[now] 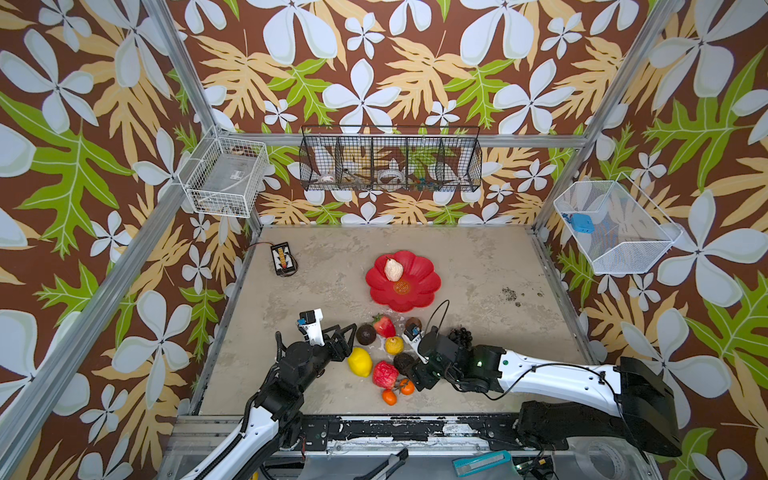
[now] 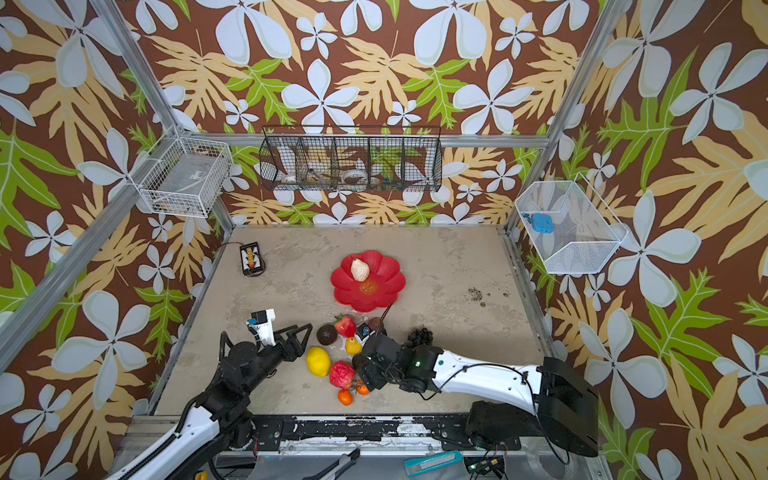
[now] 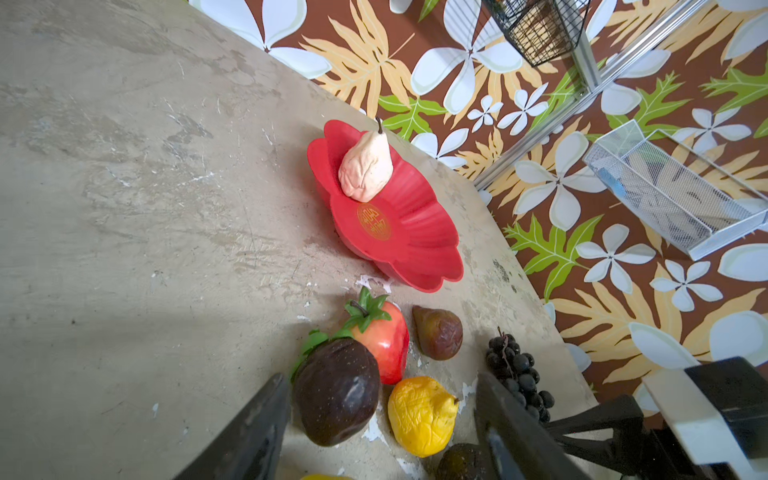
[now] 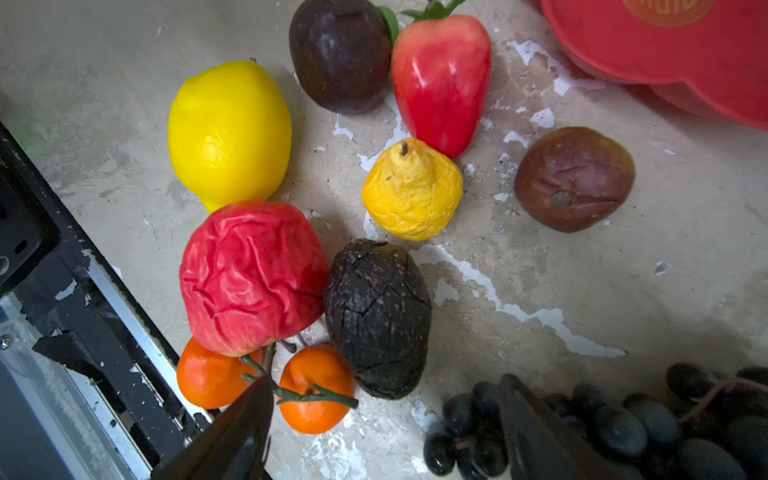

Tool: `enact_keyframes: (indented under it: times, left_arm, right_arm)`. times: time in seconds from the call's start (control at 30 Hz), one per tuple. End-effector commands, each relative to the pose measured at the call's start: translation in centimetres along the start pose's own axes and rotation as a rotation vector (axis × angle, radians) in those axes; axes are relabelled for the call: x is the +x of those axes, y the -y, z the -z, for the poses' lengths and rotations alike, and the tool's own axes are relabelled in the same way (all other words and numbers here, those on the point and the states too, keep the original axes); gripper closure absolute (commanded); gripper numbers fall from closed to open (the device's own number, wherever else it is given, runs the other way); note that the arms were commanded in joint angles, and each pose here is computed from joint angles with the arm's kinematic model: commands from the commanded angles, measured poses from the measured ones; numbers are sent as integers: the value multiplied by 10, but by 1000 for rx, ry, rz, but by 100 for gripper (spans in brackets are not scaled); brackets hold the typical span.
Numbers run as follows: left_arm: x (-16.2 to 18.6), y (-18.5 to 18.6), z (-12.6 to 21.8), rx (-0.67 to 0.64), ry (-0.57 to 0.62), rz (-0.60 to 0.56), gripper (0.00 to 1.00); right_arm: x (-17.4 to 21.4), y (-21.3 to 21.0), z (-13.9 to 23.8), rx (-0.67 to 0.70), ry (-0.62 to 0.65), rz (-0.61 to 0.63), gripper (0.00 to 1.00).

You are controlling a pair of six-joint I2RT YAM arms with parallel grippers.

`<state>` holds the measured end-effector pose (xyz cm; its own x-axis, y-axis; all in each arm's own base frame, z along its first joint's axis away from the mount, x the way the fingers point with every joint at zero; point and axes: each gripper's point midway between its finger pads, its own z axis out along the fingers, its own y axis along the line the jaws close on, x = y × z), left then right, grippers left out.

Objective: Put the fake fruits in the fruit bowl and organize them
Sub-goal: 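Lower the right gripper onto the dark avocado and grasp it while the left withdraws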

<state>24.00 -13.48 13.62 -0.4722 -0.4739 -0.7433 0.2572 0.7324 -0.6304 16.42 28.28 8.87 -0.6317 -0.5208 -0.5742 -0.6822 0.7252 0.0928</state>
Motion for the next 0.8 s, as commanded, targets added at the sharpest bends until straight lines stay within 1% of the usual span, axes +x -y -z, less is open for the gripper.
enact_keyframes:
  times: [0.0, 0.07, 0.2, 0.33, 0.57, 0.77]
  left_arm:
    - [-6, 11, 1, 57, 30, -35, 26]
    - [-4, 14, 1, 82, 29, -46, 23]
    - [1, 21, 0, 133, 12, -73, 23]
    - [3, 21, -1, 137, 3, -71, 23]
    - [5, 21, -2, 138, -5, -72, 19]
    - [5, 19, -3, 130, -4, -68, 19]
  right_arm:
    - [9, 5, -5, 36, -60, 34, 16]
    - [10, 6, -9, 45, -72, 44, 17]
    - [10, 7, -18, 65, -94, 48, 21]
    - [16, 10, -28, 92, -138, 56, 24]
    - [13, 10, -37, 108, -138, 53, 24]
    - [13, 11, -48, 118, -142, 38, 25]
